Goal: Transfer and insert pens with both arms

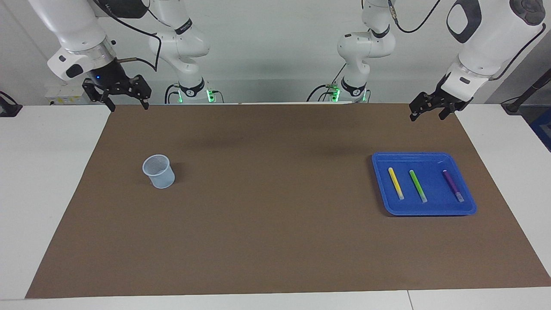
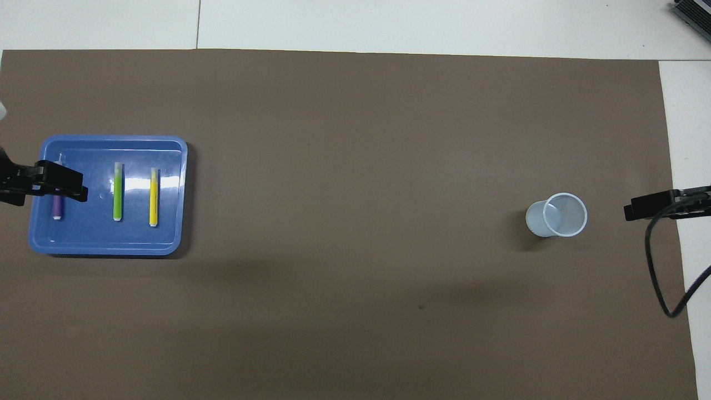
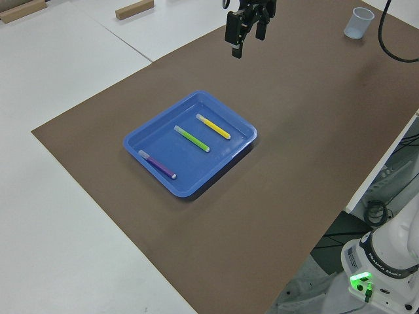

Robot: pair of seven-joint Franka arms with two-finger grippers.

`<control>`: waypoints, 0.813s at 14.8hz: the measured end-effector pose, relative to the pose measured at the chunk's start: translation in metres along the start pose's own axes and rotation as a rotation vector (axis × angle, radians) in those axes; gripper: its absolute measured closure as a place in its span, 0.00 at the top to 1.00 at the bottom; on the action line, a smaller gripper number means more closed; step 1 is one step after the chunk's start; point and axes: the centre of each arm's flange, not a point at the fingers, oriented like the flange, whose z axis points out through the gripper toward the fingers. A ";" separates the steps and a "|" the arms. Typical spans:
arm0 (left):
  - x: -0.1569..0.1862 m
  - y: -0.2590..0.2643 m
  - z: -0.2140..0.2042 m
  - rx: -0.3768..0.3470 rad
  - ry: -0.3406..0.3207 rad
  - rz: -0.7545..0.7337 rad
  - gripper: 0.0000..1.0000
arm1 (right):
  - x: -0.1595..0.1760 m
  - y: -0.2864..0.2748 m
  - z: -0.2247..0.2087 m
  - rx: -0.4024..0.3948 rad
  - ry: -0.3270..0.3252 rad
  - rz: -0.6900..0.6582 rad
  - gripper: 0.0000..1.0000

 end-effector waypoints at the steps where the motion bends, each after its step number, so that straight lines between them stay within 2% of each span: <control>1: 0.000 0.000 0.000 0.000 0.000 0.000 1.00 | 0.000 0.000 0.000 0.000 0.000 0.000 1.00; 12: -0.007 -0.002 -0.013 -0.001 0.025 -0.004 1.00 | 0.000 0.000 0.000 0.000 0.001 0.000 1.00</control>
